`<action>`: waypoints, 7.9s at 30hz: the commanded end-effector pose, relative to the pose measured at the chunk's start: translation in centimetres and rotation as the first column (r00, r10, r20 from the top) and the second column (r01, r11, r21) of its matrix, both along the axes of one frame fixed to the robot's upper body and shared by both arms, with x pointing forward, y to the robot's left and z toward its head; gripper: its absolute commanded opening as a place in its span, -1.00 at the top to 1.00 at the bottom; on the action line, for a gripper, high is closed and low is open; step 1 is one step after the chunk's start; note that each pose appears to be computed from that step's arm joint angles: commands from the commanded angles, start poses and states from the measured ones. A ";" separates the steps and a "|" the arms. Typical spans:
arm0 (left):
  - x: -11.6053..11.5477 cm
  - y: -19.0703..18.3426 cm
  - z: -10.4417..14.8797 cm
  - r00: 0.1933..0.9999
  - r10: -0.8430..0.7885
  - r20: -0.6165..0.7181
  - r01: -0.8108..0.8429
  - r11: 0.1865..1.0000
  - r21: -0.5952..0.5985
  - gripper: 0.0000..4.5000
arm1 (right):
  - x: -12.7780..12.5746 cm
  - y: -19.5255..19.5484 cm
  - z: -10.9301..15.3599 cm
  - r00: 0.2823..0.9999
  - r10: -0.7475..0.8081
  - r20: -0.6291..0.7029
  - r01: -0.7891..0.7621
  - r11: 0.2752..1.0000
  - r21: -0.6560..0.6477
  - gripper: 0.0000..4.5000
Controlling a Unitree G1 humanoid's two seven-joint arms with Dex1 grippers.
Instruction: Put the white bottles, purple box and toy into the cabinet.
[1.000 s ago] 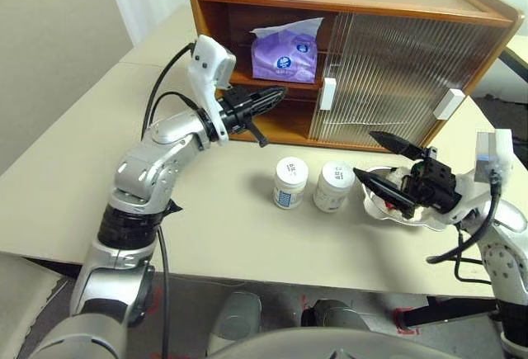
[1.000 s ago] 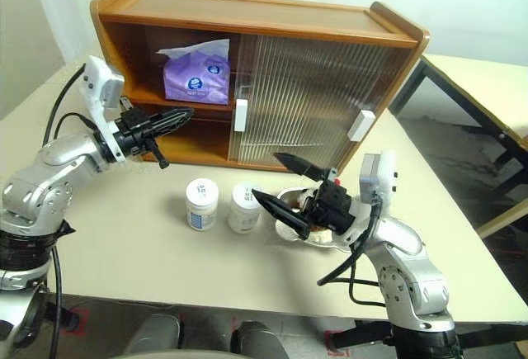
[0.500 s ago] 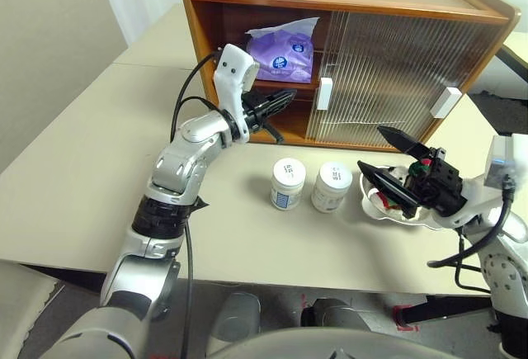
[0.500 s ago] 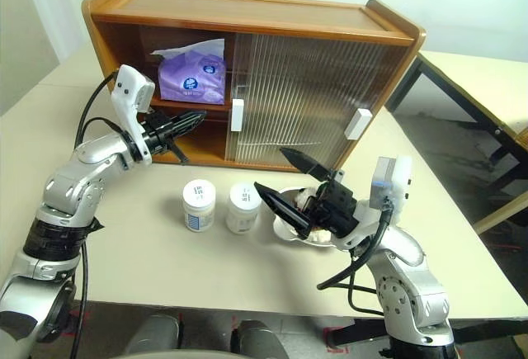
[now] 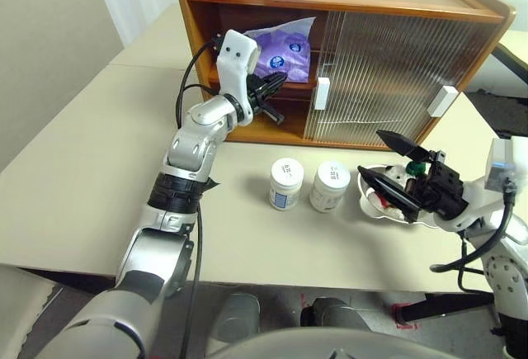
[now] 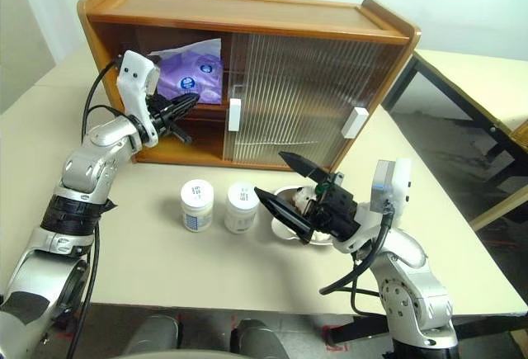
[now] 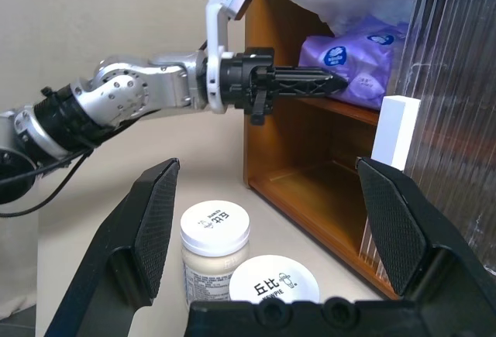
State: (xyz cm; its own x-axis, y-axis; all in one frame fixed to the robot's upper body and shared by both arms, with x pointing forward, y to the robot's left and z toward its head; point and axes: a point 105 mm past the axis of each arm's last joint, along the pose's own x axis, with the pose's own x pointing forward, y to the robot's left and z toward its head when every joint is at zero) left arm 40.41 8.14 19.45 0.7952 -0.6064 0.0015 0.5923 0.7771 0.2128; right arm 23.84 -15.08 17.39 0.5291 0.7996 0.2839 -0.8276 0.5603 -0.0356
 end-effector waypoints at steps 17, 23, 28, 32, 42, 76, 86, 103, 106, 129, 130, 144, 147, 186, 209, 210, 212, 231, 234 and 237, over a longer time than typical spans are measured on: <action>4.4 0.1 -0.2 0.992 0.123 0.024 -0.125 0.987 0.101 0.99 | -0.5 0.3 -0.1 1.000 0.012 -0.009 -0.013 1.000 -0.024 -1.00; 5.4 1.3 -0.2 0.982 0.186 0.038 -0.189 0.975 0.116 0.99 | -1.0 0.2 -0.7 0.999 0.016 -0.043 -0.017 1.000 -0.023 -1.00; 5.8 1.8 0.1 0.976 0.212 0.058 -0.218 0.968 0.123 0.99 | -0.9 0.1 -0.7 0.999 0.011 -0.043 -0.013 0.999 -0.033 -1.00; 5.4 1.5 0.5 0.982 0.172 0.079 -0.180 0.977 0.116 0.92 | -0.9 -0.1 -0.8 0.999 0.006 -0.047 -0.008 0.999 -0.039 -1.00; 0.7 2.8 2.5 0.996 0.000 0.088 0.008 0.996 -0.093 -0.48 | -0.5 -0.5 -1.0 0.999 0.008 -0.048 -0.010 0.999 -0.052 -1.00; -12.8 6.0 -10.4 0.748 -0.603 -0.278 0.656 0.736 0.167 -0.98 | -0.4 -1.4 0.4 0.990 0.131 -0.059 -0.138 0.982 -0.132 -1.00; -12.3 4.1 -13.0 0.732 -0.578 -0.359 0.647 0.755 0.103 -0.98 | -0.4 -0.6 0.6 0.989 0.135 -0.068 -0.143 0.979 -0.147 -1.00; -11.2 1.4 -16.6 0.764 -0.504 -0.403 0.583 0.806 0.097 -0.98 | -0.3 -1.3 0.7 0.994 0.079 -0.079 -0.085 0.993 -0.079 -1.00; -11.3 1.0 -16.5 0.756 -0.519 -0.399 0.588 0.807 0.064 -0.98 | -0.5 -1.5 0.1 0.992 0.086 -0.088 -0.095 0.990 -0.103 -1.00; -9.9 1.8 -15.6 0.827 -0.458 -0.326 0.497 0.867 0.045 -0.40 | -0.7 -1.6 -0.4 0.990 0.100 -0.095 -0.111 0.986 -0.122 -1.00; -9.8 1.9 -15.5 0.835 -0.447 -0.320 0.487 0.872 0.055 -0.40 | -0.7 -1.7 -0.4 0.990 0.100 -0.095 -0.112 0.986 -0.122 -1.00; -4.2 3.5 -11.7 0.977 -0.132 -0.165 0.146 0.987 0.073 -0.40 | -0.6 -1.8 -0.7 0.990 0.112 -0.089 -0.123 0.985 -0.121 -1.00; -3.3 3.4 -11.4 0.985 -0.068 -0.161 0.079 0.995 0.061 -0.40 | -0.6 -1.7 -0.7 0.990 0.111 -0.088 -0.121 0.986 -0.118 -1.00; 3.4 2.5 -12.3 0.921 0.324 -0.216 -0.306 0.945 0.114 -0.40 | -1.0 -1.5 -0.9 0.992 0.094 -0.087 -0.103 0.989 -0.102 -1.00; 3.5 1.9 -12.9 0.908 0.317 -0.274 -0.306 0.948 0.081 -0.40 | -1.2 -1.7 -1.1 0.993 0.083 -0.089 -0.093 0.990 -0.107 -1.00; 3.5 1.8 -12.9 0.908 0.316 -0.274 -0.306 0.949 0.082 -0.55 | -1.2 -1.6 -1.0 0.993 0.083 -0.088 -0.093 0.990 -0.107 -1.00; 3.5 1.8 -13.0 0.908 0.315 -0.274 -0.305 0.949 0.082 -0.83 | -1.2 -1.6 -1.0 0.993 0.084 -0.088 -0.093 0.990 -0.106 -1.00; 0.9 2.5 -13.2 0.917 0.293 -0.270 -0.297 0.954 0.024 -0.81 | -1.1 -1.2 -1.0 0.992 0.084 -0.091 -0.093 0.991 -0.100 -1.00; 0.6 3.7 -12.9 0.911 0.346 -0.224 -0.347 0.937 0.035 -0.42 | -1.0 -1.2 -1.1 0.992 0.085 -0.094 -0.094 0.991 -0.099 -1.00; 0.7 4.2 -12.2 0.907 0.389 -0.163 -0.388 0.921 0.039 0.06 | -1.0 -1.1 -1.2 0.992 0.089 -0.095 -0.098 0.990 -0.099 -1.00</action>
